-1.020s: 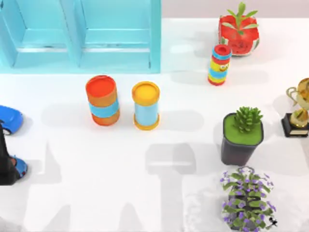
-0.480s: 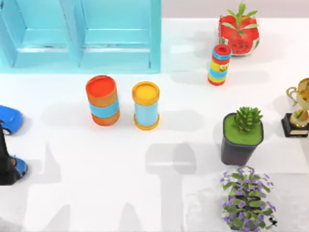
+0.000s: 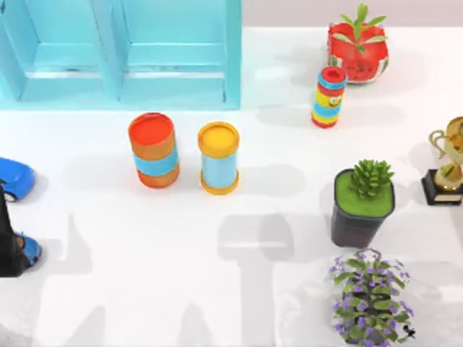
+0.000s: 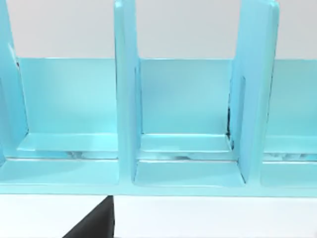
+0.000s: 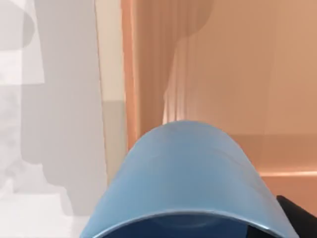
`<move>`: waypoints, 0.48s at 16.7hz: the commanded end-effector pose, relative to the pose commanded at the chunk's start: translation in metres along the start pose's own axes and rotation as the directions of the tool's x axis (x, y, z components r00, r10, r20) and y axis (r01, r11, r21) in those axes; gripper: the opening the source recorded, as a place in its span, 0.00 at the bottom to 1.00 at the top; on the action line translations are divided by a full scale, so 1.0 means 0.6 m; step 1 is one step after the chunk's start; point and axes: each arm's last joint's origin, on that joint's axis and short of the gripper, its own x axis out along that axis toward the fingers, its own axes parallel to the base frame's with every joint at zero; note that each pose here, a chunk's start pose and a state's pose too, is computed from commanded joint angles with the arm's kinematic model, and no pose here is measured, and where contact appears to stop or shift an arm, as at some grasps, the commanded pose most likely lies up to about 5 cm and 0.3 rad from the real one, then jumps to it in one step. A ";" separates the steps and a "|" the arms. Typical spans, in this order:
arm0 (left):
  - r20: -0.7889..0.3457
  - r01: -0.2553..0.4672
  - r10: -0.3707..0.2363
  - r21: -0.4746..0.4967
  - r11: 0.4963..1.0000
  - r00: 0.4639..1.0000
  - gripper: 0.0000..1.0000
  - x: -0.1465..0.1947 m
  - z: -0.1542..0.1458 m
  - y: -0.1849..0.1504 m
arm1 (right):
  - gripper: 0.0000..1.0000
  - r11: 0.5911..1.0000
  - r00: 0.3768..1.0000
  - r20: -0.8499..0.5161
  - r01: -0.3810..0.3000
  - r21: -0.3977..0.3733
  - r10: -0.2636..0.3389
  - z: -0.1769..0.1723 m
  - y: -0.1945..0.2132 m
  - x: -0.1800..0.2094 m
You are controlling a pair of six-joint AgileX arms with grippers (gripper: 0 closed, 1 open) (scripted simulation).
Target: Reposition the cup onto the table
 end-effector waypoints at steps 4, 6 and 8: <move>0.000 0.000 0.000 0.000 1.000 1.000 1.00 0.000 0.000 0.000 | 0.00 1.000 0.998 0.067 0.006 0.004 -0.006 0.048 0.046 -0.024; 0.000 0.000 0.000 0.000 1.000 1.000 1.00 0.000 0.000 0.000 | 0.00 1.000 0.994 0.114 -0.004 0.007 0.003 0.081 0.092 -0.040; 0.000 0.000 0.000 0.000 1.000 1.000 1.00 0.000 0.000 0.000 | 0.00 1.000 0.987 0.159 -0.028 0.007 0.026 0.112 0.154 -0.058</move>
